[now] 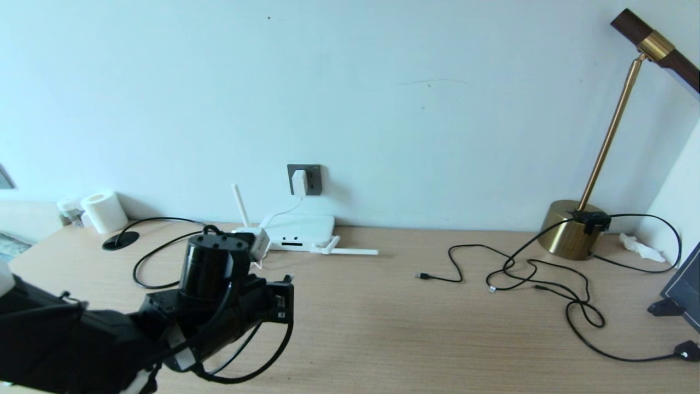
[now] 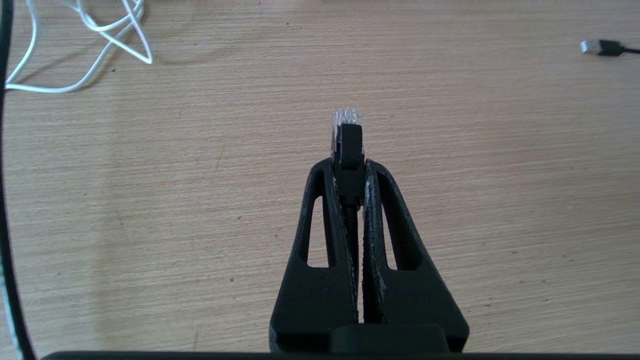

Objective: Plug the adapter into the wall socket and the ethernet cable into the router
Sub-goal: Align cable and router interface

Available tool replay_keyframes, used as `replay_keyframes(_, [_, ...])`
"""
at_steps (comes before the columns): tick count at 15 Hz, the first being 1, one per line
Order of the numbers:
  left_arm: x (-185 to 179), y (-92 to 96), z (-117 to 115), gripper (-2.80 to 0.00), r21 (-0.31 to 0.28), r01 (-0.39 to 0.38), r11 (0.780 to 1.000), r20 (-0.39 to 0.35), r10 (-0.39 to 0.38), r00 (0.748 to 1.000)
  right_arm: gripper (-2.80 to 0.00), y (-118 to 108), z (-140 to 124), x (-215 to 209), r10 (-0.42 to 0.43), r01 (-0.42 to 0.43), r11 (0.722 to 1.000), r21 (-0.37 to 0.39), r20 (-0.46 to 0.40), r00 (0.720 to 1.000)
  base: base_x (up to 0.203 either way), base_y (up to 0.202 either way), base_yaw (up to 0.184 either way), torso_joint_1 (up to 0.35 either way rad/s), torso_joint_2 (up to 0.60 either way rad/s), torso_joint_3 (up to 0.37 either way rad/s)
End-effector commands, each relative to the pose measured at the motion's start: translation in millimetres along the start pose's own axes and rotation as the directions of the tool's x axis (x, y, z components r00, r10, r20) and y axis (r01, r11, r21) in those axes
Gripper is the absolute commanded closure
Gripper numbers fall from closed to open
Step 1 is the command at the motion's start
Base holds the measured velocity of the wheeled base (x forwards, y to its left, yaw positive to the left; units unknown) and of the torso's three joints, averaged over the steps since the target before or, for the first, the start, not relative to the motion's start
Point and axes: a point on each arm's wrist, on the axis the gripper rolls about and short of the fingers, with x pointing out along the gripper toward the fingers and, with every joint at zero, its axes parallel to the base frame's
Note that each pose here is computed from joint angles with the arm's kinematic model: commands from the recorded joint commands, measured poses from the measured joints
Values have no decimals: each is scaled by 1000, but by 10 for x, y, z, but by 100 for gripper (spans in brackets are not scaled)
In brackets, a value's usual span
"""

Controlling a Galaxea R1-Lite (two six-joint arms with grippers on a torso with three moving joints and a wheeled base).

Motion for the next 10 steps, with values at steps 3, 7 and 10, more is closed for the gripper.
replay_keyframes(3, [38, -40, 0, 0, 4, 4, 1000, -1, -4, 1000, 0, -7, -32, -61, -2, 0, 1000, 23, 85, 996, 0, 0, 0, 0, 0, 0])
replay_keyframes(7, [76, -52, -31, 0, -11, 2, 1000, -20, -3, 1000, 0, -7, -32, -60, -1, -1, 1000, 24, 84, 996, 0, 0, 0, 0, 0, 0])
replay_keyframes(10, [162, -59, -103, 0, -38, -10, 999, -63, 8, 998, 0, -7, -32, -60, -3, 1, 1000, 24, 84, 996, 0, 0, 0, 0, 0, 0])
